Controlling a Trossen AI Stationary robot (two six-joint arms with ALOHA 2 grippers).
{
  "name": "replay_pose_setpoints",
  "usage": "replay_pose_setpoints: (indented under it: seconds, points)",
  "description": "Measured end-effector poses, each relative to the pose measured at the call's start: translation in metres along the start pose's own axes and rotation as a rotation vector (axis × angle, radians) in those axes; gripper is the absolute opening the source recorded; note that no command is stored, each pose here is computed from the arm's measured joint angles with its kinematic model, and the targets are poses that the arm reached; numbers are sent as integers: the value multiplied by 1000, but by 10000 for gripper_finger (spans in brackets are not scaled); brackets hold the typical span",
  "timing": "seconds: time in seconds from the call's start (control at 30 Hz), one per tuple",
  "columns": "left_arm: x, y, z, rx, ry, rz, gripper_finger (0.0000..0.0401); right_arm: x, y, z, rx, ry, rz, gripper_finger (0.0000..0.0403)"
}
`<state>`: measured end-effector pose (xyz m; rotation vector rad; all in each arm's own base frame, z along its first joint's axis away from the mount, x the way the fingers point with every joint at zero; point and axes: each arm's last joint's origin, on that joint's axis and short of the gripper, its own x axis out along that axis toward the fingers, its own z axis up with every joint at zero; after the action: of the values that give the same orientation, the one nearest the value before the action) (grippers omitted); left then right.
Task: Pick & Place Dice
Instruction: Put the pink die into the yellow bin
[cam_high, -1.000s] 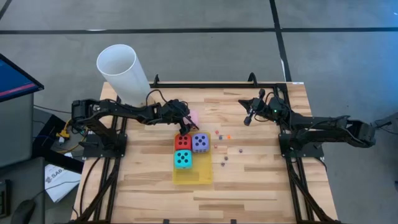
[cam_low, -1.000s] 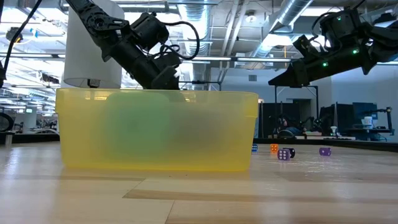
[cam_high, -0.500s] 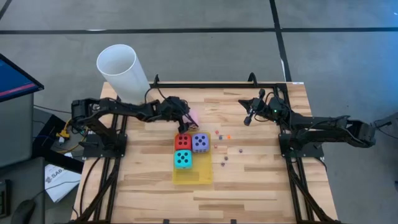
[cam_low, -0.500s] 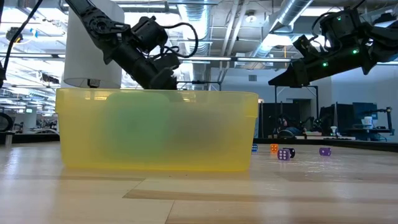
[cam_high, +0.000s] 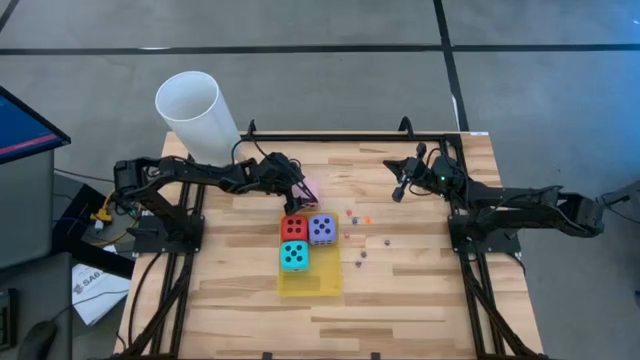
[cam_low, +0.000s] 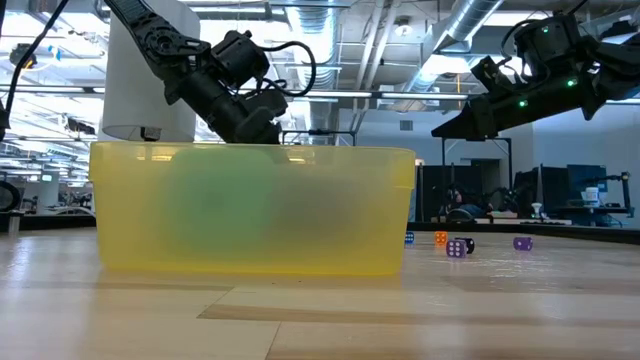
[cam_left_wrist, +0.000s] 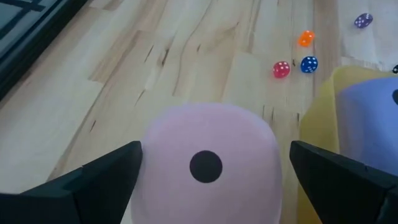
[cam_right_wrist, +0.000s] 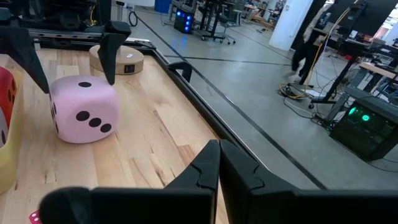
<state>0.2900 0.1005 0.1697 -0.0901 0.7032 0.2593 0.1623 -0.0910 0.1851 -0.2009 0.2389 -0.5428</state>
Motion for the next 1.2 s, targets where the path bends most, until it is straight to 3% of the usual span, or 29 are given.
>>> replay_pose_setpoints:
  seconds: [1.2]
  points:
    - [0, -16, -3, 8, 45, 45, 400, 0, 0, 0, 1, 0, 0, 6]
